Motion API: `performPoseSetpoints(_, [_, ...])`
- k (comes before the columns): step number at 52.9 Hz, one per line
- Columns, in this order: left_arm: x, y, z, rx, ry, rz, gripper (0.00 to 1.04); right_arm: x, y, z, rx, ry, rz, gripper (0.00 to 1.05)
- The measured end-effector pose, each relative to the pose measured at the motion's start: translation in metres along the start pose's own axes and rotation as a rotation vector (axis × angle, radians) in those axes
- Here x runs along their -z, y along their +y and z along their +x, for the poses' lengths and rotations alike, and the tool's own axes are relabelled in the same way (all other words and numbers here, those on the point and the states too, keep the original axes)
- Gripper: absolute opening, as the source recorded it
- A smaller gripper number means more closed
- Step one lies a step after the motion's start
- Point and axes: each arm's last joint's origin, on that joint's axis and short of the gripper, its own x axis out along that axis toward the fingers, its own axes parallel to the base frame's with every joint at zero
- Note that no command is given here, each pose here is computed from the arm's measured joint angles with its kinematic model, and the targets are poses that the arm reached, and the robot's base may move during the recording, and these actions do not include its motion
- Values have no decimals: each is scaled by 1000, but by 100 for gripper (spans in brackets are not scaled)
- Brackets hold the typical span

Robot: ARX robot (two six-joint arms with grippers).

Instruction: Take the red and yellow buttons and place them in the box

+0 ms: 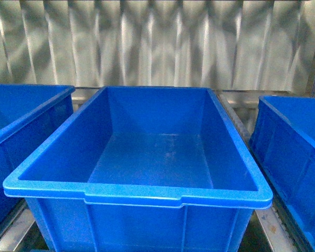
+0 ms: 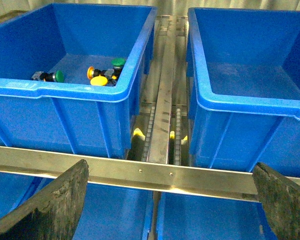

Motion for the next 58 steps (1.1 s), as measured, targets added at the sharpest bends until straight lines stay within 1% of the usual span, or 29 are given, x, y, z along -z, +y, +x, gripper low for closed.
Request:
performPoseSetpoints(23, [0,0,0,0,0,0,97,24,0,-24,0,-9,0,4])
performPoseSetpoints(46, [0,0,0,0,0,0,97,36,0,-36,0,-21,0,4])
performPoseSetpoints(58, [0,0,0,0,0,0,97,35,0,-42,0,-39,0,4])
